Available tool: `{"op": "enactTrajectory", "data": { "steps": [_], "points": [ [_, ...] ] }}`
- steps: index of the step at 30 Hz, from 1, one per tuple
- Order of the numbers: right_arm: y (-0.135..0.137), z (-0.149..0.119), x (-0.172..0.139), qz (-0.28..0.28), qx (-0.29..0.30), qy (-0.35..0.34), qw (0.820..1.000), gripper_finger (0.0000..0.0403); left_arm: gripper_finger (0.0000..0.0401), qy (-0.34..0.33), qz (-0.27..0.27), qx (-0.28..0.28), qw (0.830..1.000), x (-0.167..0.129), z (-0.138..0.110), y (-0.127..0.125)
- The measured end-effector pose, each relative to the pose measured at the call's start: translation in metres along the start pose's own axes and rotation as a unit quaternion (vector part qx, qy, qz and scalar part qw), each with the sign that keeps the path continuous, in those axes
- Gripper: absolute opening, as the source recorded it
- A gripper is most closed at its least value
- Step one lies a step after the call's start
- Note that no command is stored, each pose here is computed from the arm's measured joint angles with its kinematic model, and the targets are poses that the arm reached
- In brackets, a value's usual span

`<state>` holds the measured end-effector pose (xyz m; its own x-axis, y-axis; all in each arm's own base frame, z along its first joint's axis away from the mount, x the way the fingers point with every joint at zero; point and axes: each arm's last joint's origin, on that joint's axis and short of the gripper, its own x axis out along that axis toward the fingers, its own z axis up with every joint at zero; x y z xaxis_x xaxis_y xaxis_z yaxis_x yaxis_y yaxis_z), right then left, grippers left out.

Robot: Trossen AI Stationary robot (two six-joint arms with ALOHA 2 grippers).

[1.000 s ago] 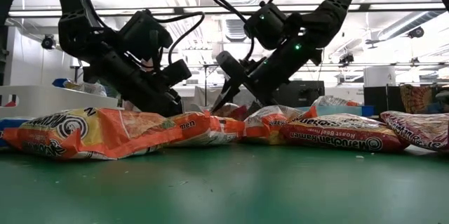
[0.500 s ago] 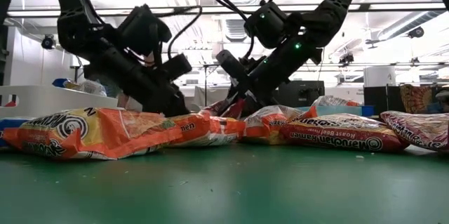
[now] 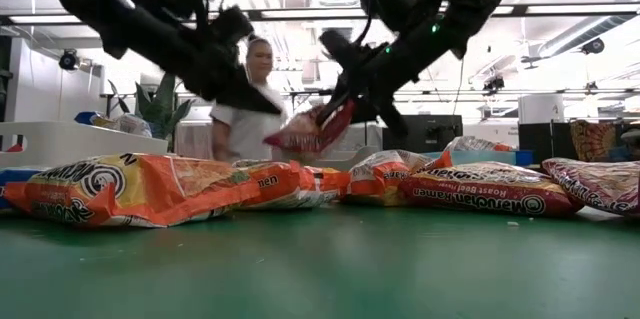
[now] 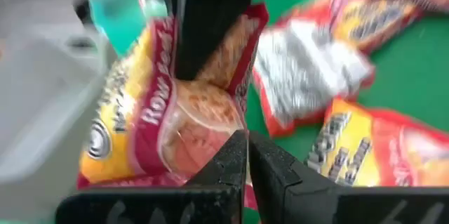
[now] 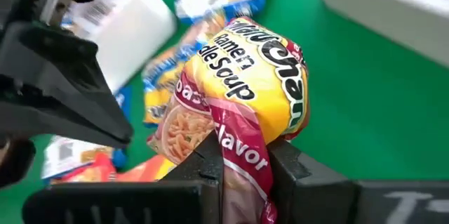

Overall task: Sort Maruchan noodles
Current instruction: Put the red noodle pack into the gray bin

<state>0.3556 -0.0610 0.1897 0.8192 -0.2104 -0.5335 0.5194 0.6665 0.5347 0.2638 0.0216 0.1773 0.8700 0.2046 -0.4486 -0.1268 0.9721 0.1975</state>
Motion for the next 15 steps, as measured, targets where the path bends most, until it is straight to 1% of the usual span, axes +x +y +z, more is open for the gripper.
{"op": "enactTrajectory", "data": {
  "steps": [4,7,9,12,15],
  "points": [
    [0.009,0.012,-0.018,0.007,-0.009,-0.012,1.000,0.0047,0.0000,-0.045,0.009,0.033,0.998,-0.025,0.018,0.006],
    [0.015,0.026,-0.033,0.000,-0.010,-0.017,1.000,0.0047,0.0000,-0.088,0.020,0.055,0.994,-0.043,0.031,0.011],
    [0.017,0.038,-0.042,-0.021,-0.012,-0.016,1.000,0.0047,0.0000,-0.106,0.026,0.069,0.992,-0.052,0.036,0.013],
    [0.014,0.058,-0.054,-0.075,-0.006,0.001,0.997,0.0047,0.0000,-0.131,0.040,0.093,0.986,-0.064,0.043,0.017],
    [0.009,0.083,-0.063,-0.120,-0.007,0.022,0.992,0.0047,0.0000,-0.136,0.074,0.115,0.981,-0.071,0.046,0.021]
  ]
}}
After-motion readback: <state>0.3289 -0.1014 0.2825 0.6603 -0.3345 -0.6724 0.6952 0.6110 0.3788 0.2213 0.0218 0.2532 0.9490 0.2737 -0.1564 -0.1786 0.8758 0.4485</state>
